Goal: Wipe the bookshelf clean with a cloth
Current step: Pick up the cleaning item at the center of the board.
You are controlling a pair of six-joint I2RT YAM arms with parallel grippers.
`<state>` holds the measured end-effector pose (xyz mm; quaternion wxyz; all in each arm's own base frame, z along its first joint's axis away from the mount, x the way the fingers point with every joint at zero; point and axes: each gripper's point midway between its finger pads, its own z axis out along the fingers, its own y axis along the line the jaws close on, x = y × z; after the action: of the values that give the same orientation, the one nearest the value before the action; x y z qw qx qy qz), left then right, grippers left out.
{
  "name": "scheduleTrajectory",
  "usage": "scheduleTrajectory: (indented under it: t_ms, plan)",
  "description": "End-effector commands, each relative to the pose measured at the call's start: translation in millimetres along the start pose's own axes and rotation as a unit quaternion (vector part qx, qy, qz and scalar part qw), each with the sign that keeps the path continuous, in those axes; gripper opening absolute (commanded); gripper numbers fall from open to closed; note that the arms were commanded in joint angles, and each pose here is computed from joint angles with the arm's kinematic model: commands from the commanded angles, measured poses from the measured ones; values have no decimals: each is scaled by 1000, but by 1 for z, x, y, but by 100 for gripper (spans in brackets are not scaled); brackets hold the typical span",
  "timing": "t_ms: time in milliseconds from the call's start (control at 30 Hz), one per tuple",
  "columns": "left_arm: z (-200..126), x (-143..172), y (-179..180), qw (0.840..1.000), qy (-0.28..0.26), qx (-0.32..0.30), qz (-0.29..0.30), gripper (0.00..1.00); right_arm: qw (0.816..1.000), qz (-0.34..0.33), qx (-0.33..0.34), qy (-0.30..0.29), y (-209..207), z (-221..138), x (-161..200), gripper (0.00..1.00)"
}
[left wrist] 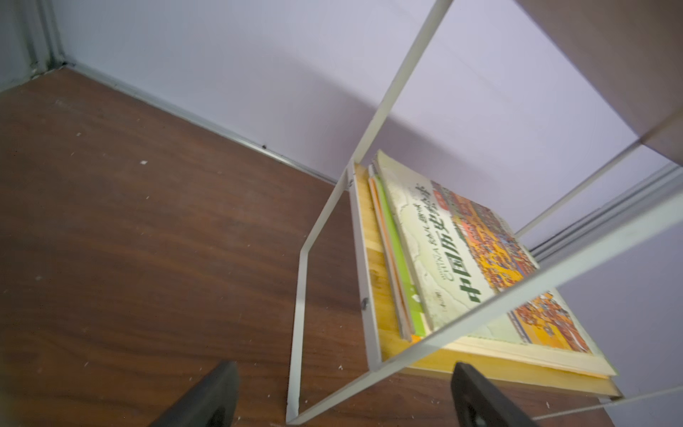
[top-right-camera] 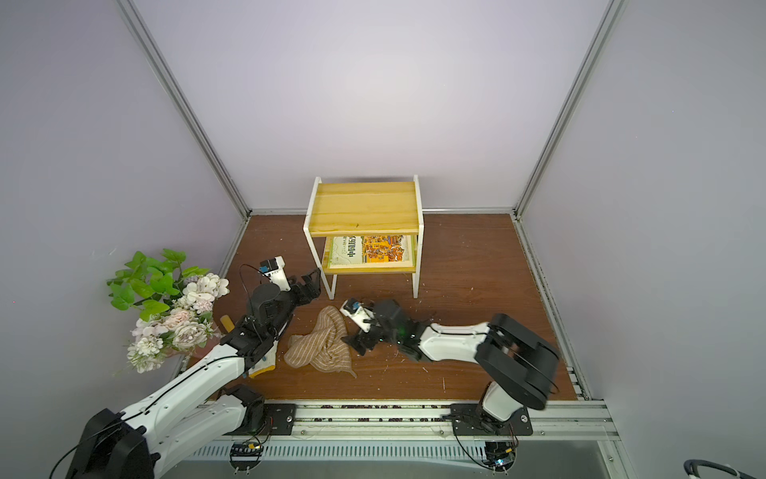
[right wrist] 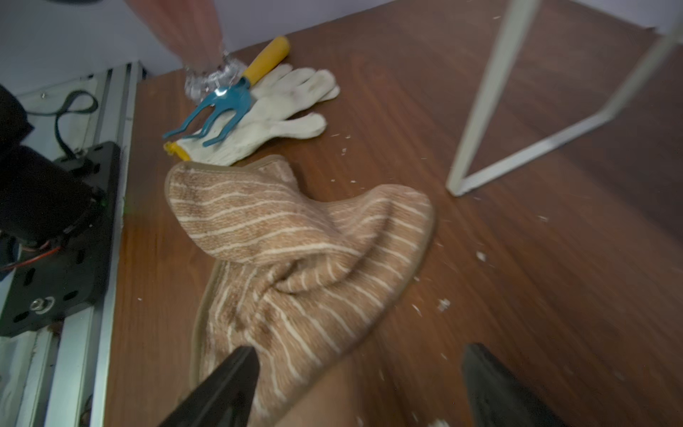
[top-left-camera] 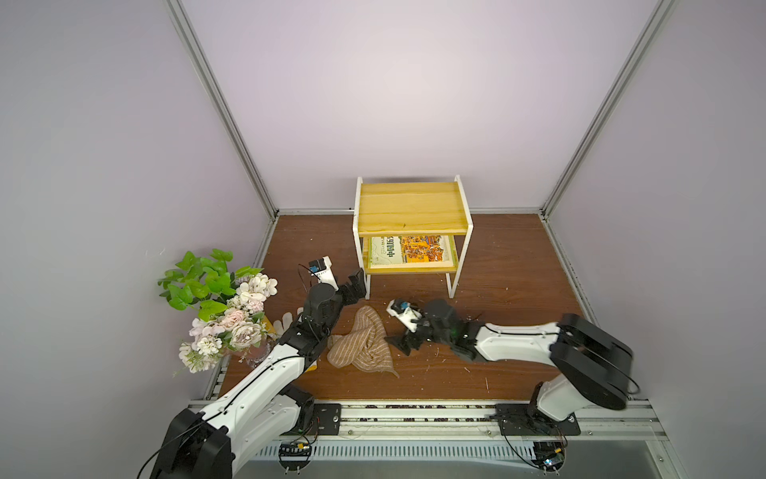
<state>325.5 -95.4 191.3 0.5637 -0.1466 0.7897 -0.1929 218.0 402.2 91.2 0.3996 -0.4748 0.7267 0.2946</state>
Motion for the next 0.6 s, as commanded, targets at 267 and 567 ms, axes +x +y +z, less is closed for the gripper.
scheduleTrajectory:
  t_ms: [267,567]
  plan:
    - [-13,-18,32,996,-27,-76,-36,100,986,-91,67,121,-12,81,44,58]
    - [-21,-32,1,998,-60,23,-11,99,983,118,128,-51,-65,-87,28,0]
